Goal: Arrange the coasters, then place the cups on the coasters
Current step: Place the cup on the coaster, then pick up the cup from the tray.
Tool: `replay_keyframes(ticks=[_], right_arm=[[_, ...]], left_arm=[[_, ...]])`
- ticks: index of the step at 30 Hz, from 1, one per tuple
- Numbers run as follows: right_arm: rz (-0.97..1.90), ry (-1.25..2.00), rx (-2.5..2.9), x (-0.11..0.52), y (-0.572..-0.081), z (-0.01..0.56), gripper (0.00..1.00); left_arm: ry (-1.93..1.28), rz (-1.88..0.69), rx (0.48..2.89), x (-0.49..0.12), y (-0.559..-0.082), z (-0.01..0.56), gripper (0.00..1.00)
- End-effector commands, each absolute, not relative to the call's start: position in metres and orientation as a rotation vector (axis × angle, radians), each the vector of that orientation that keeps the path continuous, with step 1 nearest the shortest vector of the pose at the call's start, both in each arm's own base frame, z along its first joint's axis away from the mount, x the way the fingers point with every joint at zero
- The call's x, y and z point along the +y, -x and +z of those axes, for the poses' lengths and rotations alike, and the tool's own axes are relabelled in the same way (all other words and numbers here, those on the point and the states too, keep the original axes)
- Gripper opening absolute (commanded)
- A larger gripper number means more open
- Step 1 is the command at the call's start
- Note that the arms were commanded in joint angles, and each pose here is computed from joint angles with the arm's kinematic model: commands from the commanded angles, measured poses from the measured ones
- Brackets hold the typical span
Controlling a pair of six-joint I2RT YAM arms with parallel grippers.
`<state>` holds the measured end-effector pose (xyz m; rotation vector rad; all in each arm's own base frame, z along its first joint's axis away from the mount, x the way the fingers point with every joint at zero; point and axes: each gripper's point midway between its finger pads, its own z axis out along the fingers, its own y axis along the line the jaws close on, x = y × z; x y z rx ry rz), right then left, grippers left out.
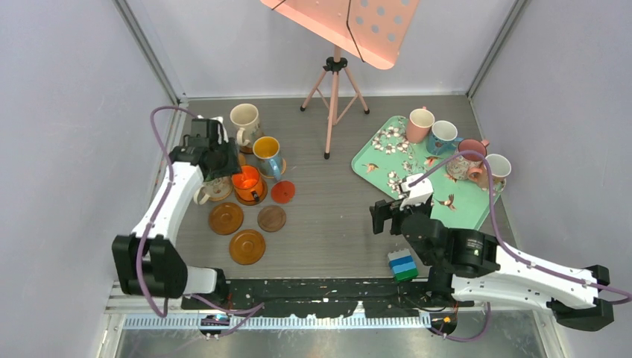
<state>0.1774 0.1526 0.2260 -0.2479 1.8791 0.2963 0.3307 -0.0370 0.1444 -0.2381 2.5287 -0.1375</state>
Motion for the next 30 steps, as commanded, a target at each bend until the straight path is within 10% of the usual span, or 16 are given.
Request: replay_keyframes(ticks=[1, 5, 7, 18, 25, 30], right_arm=[[0.145, 0.088, 1.857, 0.134, -0.192, 0.243, 0.95], [-0.038, 0.011, 1.840, 0.106, -0.211, 0.259, 0.95], [-0.083, -0.046, 1.843, 0.091, -0.224, 0.264, 0.95], [-0.149, -0.221, 1.876, 0.026, -0.295, 0.266, 0.97], [-0.189, -0.242, 1.965, -0.015, -0.362, 0.258, 0.62], [-0.181, -0.252, 1.998, -0.033, -0.405, 0.257, 0.55]], left_arm=[[0.189, -0.320, 2.374, -0.057, -0.319, 0.210, 0.57], [0.082, -0.484, 2.309, -0.079, -0.296, 0.233, 0.73], [0.037, -0.538, 2.292, -0.086, -0.282, 0.237, 0.98], [-0.106, -0.748, 2.131, -0.113, -0.218, 0.232, 0.99], [-0.076, -0.668, 2.076, -0.102, -0.200, 0.201, 0.99], [-0.050, -0.615, 2.044, -0.095, -0.198, 0.204, 0.99]])
